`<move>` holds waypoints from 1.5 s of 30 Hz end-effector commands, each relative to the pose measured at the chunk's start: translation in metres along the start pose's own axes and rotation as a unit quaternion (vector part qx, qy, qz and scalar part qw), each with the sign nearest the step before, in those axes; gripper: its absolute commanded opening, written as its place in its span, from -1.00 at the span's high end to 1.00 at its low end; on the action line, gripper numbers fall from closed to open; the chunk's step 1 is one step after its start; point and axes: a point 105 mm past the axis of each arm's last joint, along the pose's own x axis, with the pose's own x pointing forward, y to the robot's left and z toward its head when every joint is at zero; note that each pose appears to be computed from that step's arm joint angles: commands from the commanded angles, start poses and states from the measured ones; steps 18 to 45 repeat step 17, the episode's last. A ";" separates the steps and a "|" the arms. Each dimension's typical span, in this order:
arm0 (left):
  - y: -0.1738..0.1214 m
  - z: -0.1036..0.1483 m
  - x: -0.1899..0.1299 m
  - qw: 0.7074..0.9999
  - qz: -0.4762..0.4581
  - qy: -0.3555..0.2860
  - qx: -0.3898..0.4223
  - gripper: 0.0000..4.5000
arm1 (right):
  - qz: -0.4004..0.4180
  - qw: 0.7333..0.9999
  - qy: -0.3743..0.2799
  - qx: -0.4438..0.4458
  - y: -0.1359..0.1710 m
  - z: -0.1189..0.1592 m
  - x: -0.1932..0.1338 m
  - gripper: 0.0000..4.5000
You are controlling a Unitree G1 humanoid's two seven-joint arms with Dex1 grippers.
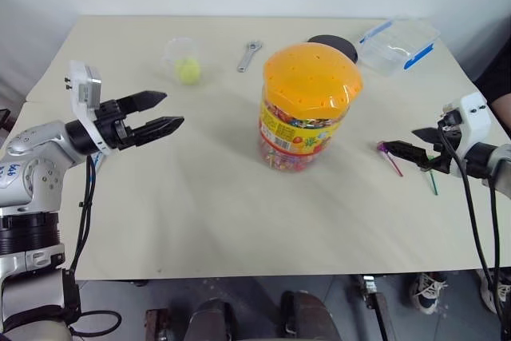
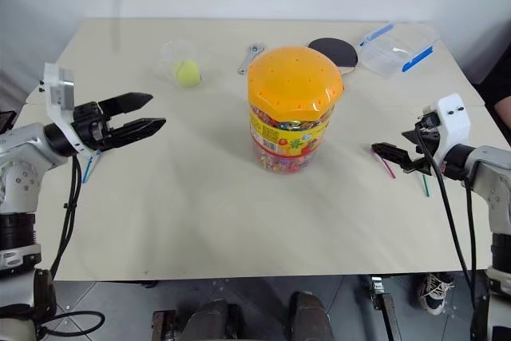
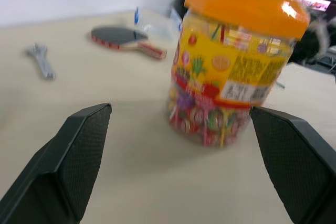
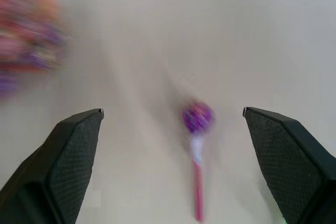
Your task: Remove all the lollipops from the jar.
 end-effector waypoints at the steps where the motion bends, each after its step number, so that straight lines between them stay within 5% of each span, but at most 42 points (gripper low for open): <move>1: 0.008 -0.001 -0.011 0.999 0.032 0.008 0.011 -1.00 | 0.121 0.988 -0.049 -0.080 0.041 0.016 -0.008 -0.98; 8: 0.005 -0.028 -0.034 0.998 0.065 0.023 -0.002 -1.00 | 0.258 0.956 -0.063 -0.122 0.081 -0.023 -0.003 -0.98; 14: -0.004 -0.038 -0.048 0.996 0.081 0.026 -0.018 -1.00 | 0.256 0.958 -0.037 -0.125 0.081 -0.054 0.012 -0.98; 45: -0.011 -0.038 -0.051 0.996 0.080 0.017 -0.022 -1.00 | 0.237 0.964 -0.045 -0.115 0.078 -0.058 0.017 -0.98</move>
